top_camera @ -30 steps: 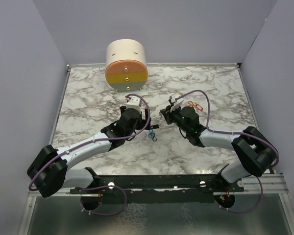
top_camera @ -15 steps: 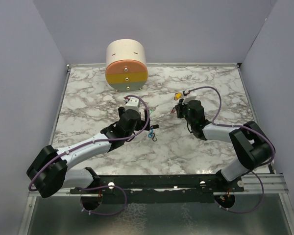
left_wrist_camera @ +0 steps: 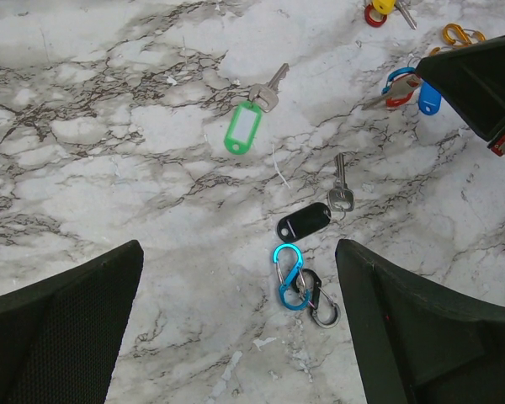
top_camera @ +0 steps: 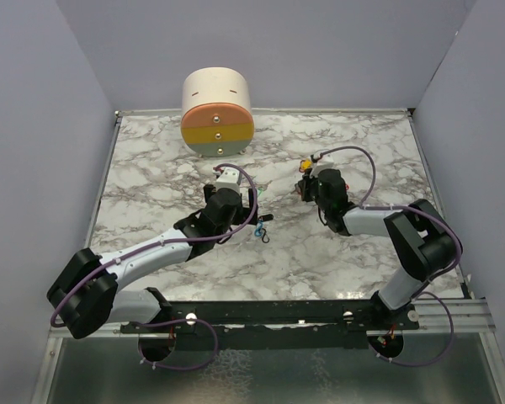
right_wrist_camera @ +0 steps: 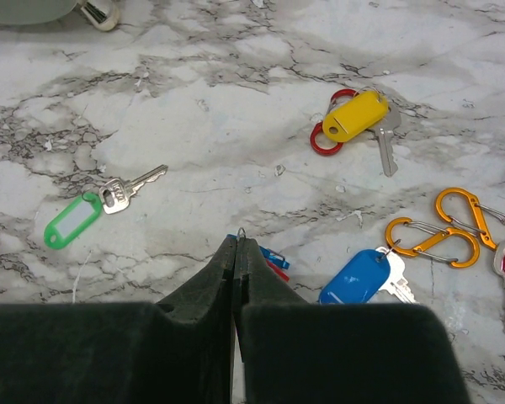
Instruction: Put the keys on the keyring
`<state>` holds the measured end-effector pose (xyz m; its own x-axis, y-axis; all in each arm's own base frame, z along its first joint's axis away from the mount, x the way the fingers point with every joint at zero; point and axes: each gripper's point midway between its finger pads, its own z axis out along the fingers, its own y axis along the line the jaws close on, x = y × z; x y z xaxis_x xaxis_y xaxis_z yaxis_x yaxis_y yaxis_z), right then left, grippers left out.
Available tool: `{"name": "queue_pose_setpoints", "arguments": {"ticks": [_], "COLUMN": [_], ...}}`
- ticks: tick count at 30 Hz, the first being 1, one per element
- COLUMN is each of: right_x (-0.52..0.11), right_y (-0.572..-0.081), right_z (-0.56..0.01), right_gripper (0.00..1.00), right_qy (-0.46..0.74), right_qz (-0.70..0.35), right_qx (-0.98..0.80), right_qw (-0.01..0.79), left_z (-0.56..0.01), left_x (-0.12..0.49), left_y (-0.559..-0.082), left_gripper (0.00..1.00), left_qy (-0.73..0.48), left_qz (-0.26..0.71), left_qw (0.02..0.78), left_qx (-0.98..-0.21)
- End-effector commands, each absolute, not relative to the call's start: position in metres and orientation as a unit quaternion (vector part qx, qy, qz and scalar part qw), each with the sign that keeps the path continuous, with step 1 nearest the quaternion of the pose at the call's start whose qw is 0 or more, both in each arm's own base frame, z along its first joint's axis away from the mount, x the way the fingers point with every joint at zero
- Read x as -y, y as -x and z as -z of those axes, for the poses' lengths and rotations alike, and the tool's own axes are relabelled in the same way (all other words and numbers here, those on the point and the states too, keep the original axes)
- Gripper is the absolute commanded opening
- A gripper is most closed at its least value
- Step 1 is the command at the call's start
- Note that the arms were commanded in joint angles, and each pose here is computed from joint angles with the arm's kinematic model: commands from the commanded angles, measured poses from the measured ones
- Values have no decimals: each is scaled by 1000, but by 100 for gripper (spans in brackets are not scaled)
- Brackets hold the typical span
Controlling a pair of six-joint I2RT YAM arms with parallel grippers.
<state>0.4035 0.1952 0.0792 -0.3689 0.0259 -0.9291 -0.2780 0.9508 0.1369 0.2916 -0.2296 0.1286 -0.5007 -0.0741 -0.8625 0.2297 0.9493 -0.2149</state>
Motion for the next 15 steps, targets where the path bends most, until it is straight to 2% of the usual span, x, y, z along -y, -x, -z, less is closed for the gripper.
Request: {"name": "queue_pose_setpoints", "arguments": {"ticks": [1,12,13,15], "right_x": [-202,-199,-199,-198], "right_y": [-414,-422,-423,-426], "right_z": [-88,-93,-92,-91], "right_gripper": [1,1,2,12], "right_qy": [75,70,70,67], "right_qz": [-152,-147,-146,-145], "right_qx": [-807,-807,-808,-810], "right_qw": [566,568,567,564], "left_z": [-129,-125,-125,-125], "left_x": [228,230,230,230], "left_y": [-295,-297,-297,-297], "left_gripper": [99,99,99,99], "left_qy": [-36,-40,-40,-40], "left_qz": [148,145,145,144], "left_qw": [503,498,499,500], "left_qx": [-850,-854,-854,-853]}}
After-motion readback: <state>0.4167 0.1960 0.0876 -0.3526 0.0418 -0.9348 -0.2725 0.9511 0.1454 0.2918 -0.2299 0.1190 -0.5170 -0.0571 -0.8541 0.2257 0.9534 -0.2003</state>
